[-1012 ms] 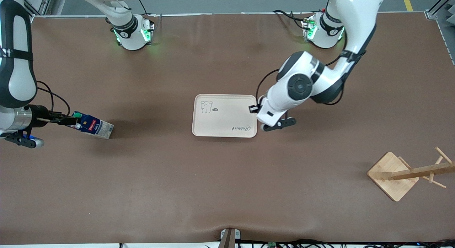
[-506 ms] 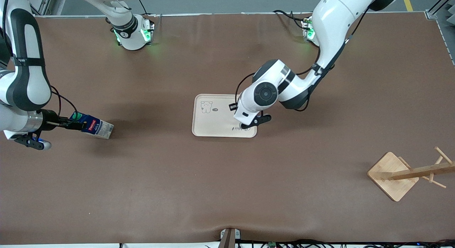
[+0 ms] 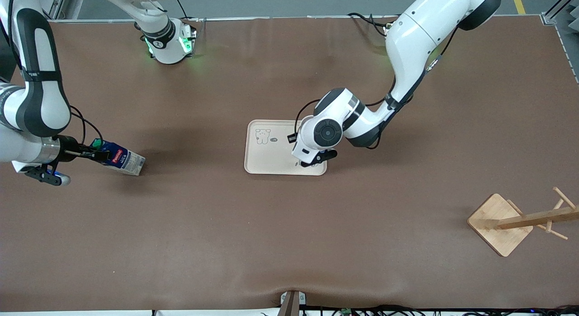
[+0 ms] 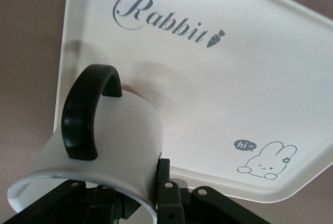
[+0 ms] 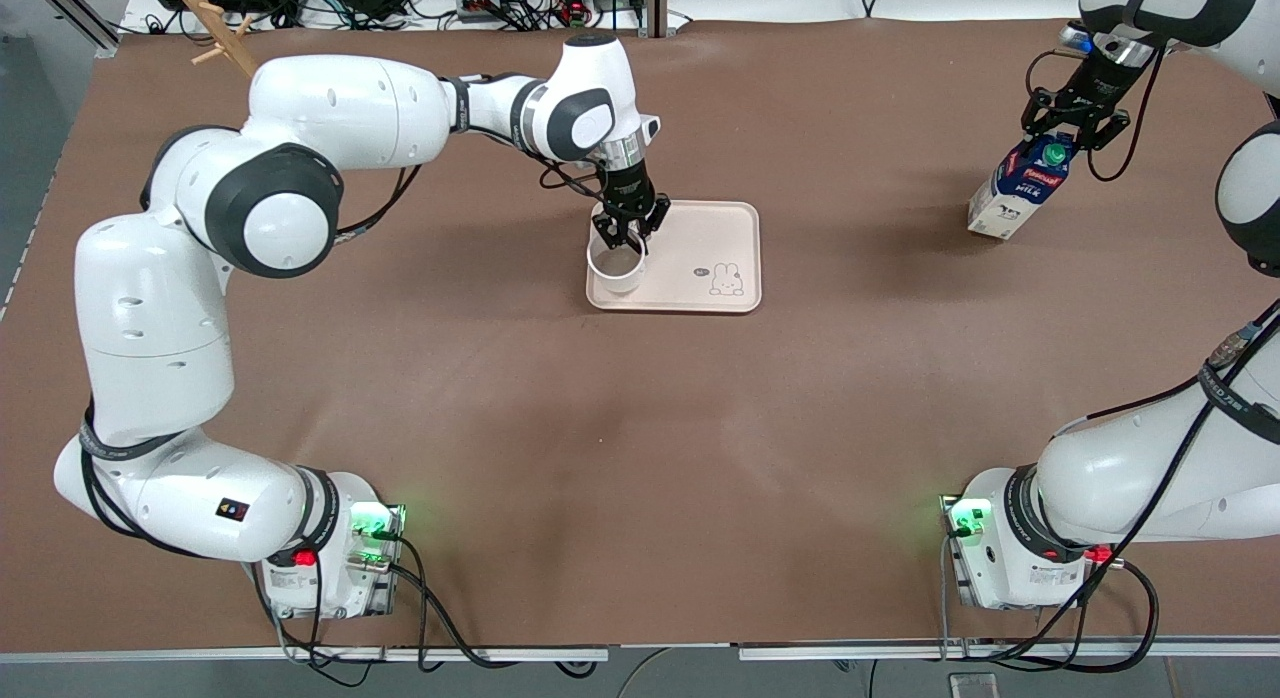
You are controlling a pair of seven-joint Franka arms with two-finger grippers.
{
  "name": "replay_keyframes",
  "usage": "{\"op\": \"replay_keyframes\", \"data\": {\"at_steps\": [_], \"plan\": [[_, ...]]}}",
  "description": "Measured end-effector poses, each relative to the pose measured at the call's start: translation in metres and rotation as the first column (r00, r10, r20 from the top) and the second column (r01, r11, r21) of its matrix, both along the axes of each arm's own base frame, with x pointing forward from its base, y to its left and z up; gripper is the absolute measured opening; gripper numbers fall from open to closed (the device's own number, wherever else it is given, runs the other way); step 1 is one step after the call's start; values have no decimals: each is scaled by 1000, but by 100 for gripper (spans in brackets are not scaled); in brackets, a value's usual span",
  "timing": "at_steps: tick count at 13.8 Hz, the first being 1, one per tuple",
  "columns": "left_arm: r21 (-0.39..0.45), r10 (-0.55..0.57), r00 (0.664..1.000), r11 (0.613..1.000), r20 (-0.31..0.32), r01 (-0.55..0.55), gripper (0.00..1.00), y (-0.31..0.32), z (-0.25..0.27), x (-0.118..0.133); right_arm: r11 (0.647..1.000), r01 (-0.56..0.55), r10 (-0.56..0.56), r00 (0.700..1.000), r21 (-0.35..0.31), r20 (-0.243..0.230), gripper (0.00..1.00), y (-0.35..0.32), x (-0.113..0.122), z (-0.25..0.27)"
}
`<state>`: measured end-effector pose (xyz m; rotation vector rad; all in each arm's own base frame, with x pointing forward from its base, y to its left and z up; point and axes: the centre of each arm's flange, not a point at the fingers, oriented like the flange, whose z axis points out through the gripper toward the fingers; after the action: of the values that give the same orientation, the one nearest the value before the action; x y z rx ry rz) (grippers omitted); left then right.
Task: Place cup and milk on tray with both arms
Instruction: 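Carry the mug over the tray while the right gripper grasps the milk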
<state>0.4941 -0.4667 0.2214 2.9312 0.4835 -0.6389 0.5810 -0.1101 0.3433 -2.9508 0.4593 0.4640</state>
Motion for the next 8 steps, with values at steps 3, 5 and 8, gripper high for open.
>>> {"op": "replay_keyframes", "data": {"at_steps": [3,5,8], "plan": [[3,-13,1000,1000,-6,13,8,-2,-4,-3,999,-30,32,997,34,-71,59,11,3,36],[2,-19,1000,1000,-8,19,8,-2,-5,-3,997,-67,70,995,46,-76,59,28,10,65],[28,-51,999,998,3,51,8,0,-5,-4,990,-137,139,989,44,-48,59,68,21,86]]}}
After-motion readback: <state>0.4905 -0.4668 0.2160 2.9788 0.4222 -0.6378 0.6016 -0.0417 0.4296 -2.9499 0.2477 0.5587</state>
